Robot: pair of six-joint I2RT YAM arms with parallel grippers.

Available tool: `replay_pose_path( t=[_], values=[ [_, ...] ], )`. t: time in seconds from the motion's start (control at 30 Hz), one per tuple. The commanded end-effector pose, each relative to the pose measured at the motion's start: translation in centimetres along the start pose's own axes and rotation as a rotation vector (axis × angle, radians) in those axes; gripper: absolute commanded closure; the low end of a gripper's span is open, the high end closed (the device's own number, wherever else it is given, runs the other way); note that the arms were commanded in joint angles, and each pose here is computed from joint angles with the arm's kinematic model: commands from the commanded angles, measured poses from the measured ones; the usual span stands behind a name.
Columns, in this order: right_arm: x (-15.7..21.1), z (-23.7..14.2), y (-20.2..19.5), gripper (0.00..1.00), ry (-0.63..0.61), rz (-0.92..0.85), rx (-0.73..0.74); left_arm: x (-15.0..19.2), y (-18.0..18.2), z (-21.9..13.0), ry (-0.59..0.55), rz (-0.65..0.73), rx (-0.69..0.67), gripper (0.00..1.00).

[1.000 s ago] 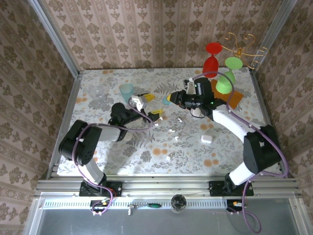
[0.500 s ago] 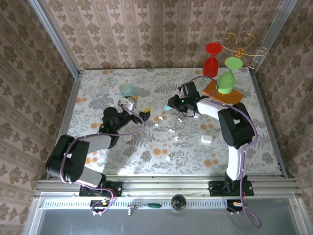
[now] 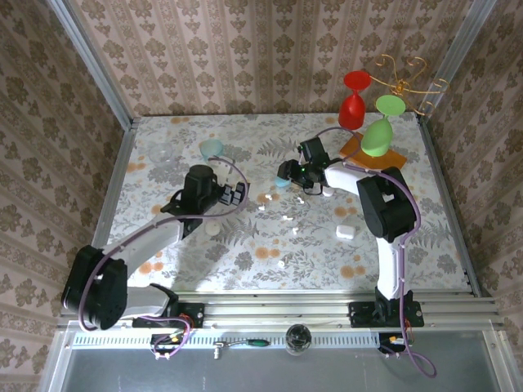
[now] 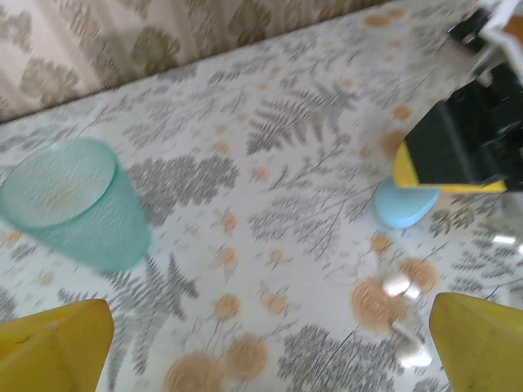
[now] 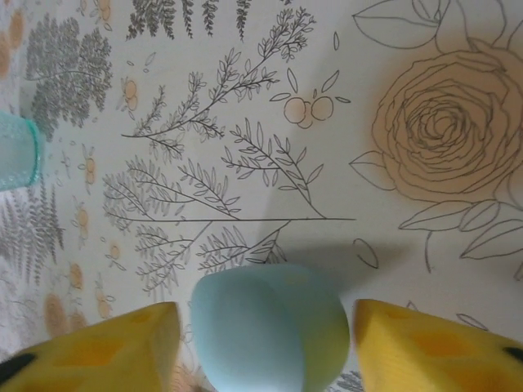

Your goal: Insert wireless bluetooth earbuds into charging case

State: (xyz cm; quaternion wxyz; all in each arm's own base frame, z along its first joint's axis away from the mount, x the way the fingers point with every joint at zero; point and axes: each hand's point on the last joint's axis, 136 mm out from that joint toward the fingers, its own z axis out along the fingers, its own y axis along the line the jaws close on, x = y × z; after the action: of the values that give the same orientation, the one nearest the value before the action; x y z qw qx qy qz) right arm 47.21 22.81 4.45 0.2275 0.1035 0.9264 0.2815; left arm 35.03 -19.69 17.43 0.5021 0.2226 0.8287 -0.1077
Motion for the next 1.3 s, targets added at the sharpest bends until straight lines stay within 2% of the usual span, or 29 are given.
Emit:
replay_pose_path(
  t=[0.0, 0.13, 0.27, 0.47, 0.63, 0.83, 1.27],
  values=[
    [-1.4, -2.5, 0.3, 0.33, -0.044, -0.064, 0.053, 3.9, 1.7, -2.0, 0.215, -0.051, -0.103, 0.00],
    [-1.0, -4.9, 0.7, 0.25, -0.039, -0.118, 0.073, 6.1, 2.0, -3.9, 0.343, -0.097, -0.127, 0.00],
    [-0.1, -7.6, 1.9, 0.23, -0.047, -0.173, 0.033, 8.6, 2.1, -5.3, 0.493, -0.144, -0.151, 0.03],
    [1.2, -10.6, 3.2, 0.22, -0.051, -0.227, -0.008, 11.7, 1.2, -6.5, 0.726, -0.162, -0.133, 0.01],
    [1.4, -11.8, 4.1, 0.22, -0.062, -0.239, -0.033, 13.4, 1.1, -4.8, 0.801, -0.165, -0.119, 0.03],
    [1.4, -12.3, 4.0, 0.22, -0.071, -0.238, -0.027, 15.6, 0.5, -2.7, 0.865, -0.215, -0.114, 0.14],
    [1.9, -12.3, 3.6, 0.22, -0.058, -0.231, -0.022, 19.0, 0.9, -1.4, 0.942, -0.240, -0.151, 0.35]
  ],
)
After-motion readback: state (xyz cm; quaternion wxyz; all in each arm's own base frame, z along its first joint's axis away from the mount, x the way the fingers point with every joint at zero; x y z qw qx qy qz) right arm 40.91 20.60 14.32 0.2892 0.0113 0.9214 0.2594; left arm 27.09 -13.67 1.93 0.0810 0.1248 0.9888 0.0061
